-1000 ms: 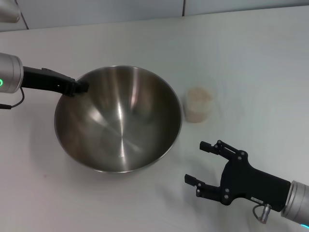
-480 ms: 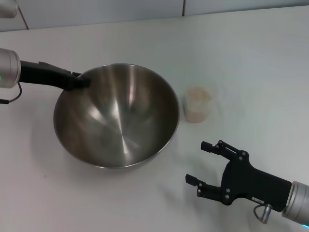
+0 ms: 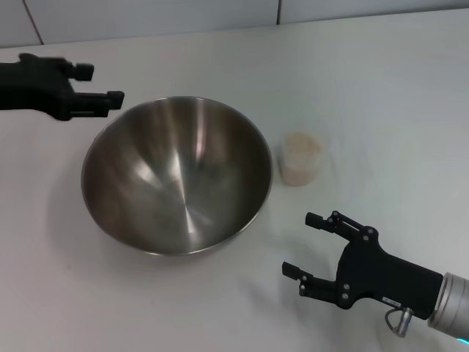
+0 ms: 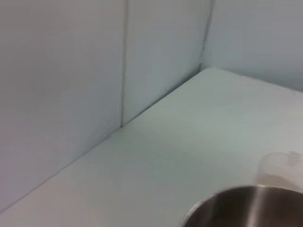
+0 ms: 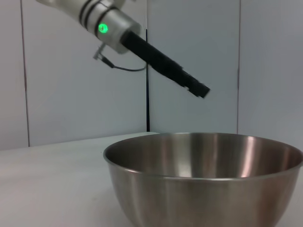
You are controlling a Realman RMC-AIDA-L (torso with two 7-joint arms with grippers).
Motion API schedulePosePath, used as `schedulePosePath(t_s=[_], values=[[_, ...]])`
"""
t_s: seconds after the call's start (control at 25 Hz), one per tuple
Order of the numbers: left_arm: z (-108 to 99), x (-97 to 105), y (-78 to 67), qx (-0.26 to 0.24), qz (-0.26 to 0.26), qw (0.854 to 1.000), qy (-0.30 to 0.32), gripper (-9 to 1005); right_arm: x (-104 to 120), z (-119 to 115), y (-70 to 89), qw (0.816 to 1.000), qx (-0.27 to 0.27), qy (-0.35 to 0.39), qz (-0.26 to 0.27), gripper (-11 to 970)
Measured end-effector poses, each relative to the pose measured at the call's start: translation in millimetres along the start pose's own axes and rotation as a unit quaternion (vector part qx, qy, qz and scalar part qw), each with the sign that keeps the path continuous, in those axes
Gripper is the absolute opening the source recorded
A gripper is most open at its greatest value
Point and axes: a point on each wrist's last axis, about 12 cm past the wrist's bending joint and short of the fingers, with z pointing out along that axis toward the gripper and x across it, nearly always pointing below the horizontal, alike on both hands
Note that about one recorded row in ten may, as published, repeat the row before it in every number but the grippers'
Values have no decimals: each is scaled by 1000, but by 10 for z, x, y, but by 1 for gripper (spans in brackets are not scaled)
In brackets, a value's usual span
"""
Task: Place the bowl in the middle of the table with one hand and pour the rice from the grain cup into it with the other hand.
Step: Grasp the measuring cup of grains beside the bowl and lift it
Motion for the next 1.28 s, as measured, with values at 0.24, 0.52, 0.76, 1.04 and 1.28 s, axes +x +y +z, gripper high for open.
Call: schedulePosePath(t_s=[0.24, 0.52, 0.76, 1.04, 1.28], values=[[-266, 452, -145, 7, 41, 997, -68, 773, -11, -4, -37, 1000, 17, -5, 1, 835], [-531, 1309, -409, -10, 54, 989, -138, 844, -19, -54, -97, 998, 63, -17, 8, 836], [-558, 1547, -512, -2, 54, 987, -152, 844, -16, -146, -179, 990, 138, -31, 17, 836], [-584, 1847, -647, 22, 47, 986, -157, 844, 60, -216, -385, 961, 275, -17, 34, 836], [-586, 1855, -646, 25, 48, 987, -151, 844, 88, -45, -438, 955, 294, 8, 23, 837]])
